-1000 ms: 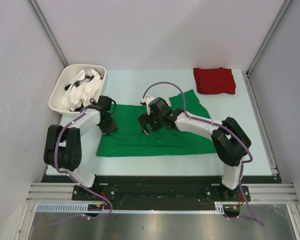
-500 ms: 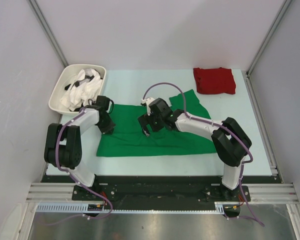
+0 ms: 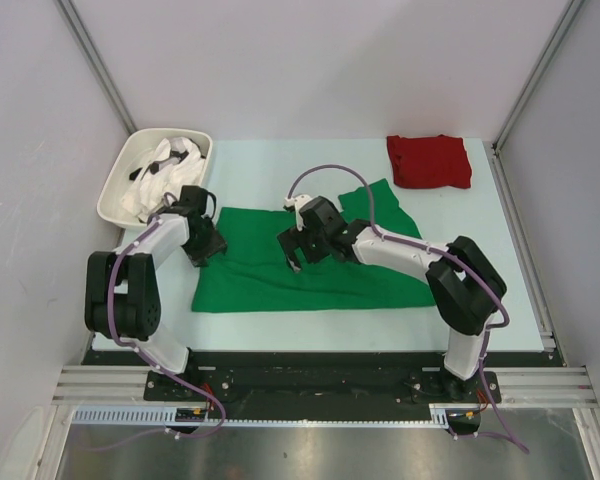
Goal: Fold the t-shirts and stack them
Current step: Fold the tshirt
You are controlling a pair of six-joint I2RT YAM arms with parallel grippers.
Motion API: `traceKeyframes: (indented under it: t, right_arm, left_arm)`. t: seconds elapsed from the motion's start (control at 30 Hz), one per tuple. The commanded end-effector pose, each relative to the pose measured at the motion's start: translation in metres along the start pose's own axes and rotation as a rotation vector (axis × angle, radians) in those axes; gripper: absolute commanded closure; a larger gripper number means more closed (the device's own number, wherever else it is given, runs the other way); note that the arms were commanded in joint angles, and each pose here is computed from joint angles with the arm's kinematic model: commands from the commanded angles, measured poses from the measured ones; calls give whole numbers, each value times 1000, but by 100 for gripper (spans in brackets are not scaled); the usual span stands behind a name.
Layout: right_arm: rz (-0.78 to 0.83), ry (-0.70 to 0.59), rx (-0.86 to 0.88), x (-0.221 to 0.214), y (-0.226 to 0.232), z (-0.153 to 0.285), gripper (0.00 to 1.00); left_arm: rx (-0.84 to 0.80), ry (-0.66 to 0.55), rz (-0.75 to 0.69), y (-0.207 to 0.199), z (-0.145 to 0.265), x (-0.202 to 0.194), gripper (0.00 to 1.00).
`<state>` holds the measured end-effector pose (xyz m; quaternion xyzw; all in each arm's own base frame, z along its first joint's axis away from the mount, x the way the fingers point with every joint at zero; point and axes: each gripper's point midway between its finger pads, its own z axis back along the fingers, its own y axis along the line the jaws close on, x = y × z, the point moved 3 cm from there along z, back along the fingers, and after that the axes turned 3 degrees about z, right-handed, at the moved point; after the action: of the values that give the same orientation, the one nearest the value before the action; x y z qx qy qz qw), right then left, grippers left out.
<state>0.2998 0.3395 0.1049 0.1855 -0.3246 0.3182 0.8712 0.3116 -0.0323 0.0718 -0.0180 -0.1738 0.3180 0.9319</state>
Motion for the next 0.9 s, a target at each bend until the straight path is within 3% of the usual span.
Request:
traceKeyframes:
  t: [0.0, 0.03, 0.07, 0.17, 0.27, 0.37, 0.47, 0.63, 0.87]
  right_arm:
    - [-14, -133, -78, 35, -6, 32, 0]
    - [-23, -149, -101, 39, -9, 37, 0]
    - [-42, -170, -158, 43, -17, 44, 0]
    - [-119, -245, -309, 54, -43, 79, 0]
    - [-259, -282, -397, 44, -73, 115, 0]
    - [-422, -293, -378, 18, -90, 141, 0]
    - [-518, -277, -368, -12, -101, 154, 0]
    - [-598, -271, -362, -35, -121, 151, 0]
    - [-928, -323, -179, -30, -147, 107, 6]
  left_arm:
    - [-68, -48, -12, -12, 9, 15, 29]
    - [-97, -70, -14, -15, 18, 17, 26]
    - [-128, -69, -22, -18, 22, 15, 13]
    - [-212, -116, -40, -20, 53, 12, 6]
    - [-309, -136, -42, -15, 83, -3, 5]
    - [-422, -186, -35, -7, 101, -24, 0]
    - [-482, -142, -36, 0, 100, -52, 0]
    - [-556, -144, -20, 5, 99, -72, 0]
    - [-613, -136, -54, 2, 99, -78, 0]
